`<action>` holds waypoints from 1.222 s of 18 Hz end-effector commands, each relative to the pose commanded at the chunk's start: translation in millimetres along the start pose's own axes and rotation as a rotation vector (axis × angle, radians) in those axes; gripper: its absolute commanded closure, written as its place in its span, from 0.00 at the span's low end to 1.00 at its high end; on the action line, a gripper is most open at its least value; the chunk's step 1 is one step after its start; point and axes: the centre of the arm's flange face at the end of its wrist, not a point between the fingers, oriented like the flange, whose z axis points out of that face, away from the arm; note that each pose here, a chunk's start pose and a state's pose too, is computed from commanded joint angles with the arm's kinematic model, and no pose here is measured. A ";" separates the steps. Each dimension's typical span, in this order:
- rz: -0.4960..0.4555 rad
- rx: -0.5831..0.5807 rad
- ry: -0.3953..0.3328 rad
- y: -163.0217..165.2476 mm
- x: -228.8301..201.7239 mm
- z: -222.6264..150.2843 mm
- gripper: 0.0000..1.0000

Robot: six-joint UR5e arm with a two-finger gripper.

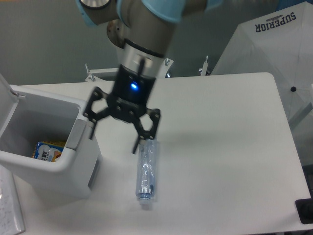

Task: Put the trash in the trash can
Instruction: 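Move the open gripper over the clear plastic bottle and lower it, then close the gripper around the bottle's middle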

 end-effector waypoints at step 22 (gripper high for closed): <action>-0.039 -0.651 -0.203 37.6 -63.0 232.1 0.00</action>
